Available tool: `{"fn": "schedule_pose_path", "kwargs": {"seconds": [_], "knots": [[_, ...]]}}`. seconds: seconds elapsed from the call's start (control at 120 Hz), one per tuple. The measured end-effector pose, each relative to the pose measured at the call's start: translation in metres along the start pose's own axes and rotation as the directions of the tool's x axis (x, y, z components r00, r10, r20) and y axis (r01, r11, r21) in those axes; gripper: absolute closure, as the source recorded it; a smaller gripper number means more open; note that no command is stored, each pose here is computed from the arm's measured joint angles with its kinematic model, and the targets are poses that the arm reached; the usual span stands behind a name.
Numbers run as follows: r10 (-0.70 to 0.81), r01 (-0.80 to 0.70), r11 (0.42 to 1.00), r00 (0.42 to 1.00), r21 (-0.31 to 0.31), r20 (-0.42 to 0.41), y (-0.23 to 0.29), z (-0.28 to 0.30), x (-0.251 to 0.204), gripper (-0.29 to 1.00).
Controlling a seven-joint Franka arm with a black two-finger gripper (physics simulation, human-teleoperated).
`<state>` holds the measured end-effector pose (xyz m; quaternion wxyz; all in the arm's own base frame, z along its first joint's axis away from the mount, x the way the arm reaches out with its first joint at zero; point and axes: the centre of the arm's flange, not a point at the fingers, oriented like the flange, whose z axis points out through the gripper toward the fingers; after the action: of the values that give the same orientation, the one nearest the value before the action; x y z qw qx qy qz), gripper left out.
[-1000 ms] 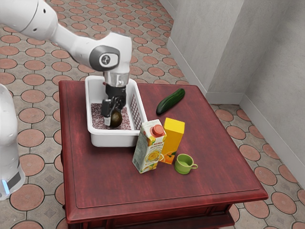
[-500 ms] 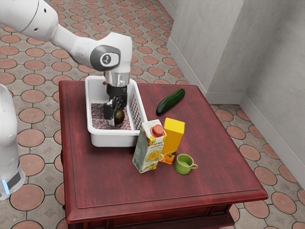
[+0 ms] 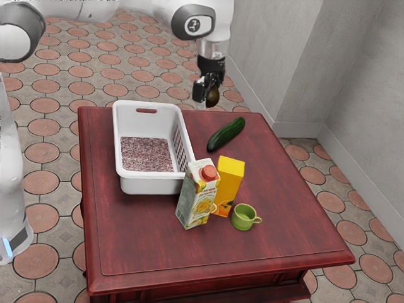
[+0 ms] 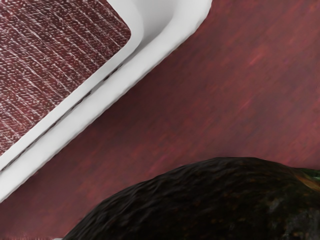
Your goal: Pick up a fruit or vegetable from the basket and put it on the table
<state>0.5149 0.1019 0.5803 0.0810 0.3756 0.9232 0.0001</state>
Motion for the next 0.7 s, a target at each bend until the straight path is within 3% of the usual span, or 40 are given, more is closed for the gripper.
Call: {"fn": "schedule_pose_path", "kwargs": {"seconds": [0.4, 0.533, 0.7], "knots": [[0.081, -0.080, 0.997, 0.995, 0.019, -0.052, 0.043, 0.028, -0.058, 0.27], [0.111, -0.110, 0.994, 0.992, 0.021, -0.053, 0.038, 0.030, -0.068, 0.11], [0.103, -0.103, 0.995, 0.994, 0.011, -0.021, 0.031, 0.015, -0.061, 0.03]]}}
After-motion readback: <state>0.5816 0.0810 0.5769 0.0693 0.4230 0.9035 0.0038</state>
